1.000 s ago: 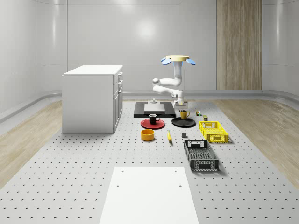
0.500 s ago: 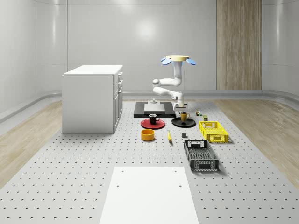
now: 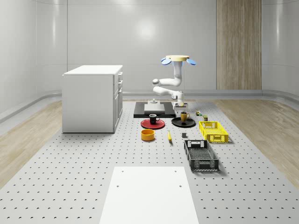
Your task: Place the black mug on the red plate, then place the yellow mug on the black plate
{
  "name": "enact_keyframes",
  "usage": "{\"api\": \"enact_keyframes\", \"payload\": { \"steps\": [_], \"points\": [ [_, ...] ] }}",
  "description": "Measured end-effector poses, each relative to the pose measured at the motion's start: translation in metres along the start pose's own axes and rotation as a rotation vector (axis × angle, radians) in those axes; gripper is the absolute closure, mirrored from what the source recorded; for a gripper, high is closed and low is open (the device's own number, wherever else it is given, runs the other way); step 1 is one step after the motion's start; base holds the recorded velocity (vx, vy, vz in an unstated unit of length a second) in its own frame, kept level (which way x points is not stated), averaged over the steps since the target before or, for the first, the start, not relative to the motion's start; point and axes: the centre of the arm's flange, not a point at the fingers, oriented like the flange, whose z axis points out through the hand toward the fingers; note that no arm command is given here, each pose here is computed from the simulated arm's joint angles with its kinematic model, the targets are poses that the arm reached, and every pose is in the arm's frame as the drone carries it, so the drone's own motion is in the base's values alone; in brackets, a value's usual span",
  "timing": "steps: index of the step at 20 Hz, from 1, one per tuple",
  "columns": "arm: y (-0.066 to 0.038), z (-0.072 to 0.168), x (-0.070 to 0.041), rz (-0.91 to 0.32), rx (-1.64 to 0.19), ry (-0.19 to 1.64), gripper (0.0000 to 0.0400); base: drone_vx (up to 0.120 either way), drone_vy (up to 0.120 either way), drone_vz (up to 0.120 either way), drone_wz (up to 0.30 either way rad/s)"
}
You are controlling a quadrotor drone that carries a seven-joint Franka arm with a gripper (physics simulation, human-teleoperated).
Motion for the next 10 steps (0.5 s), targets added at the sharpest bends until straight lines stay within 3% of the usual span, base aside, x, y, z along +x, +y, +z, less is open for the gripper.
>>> {"api": "enact_keyframes", "payload": {
  "steps": [10],
  "points": [
    [0.000, -0.018, 0.000, 0.000, 0.000, 0.000, 0.0002, 0.000, 0.000, 0.000, 0.000]
  ]
}}
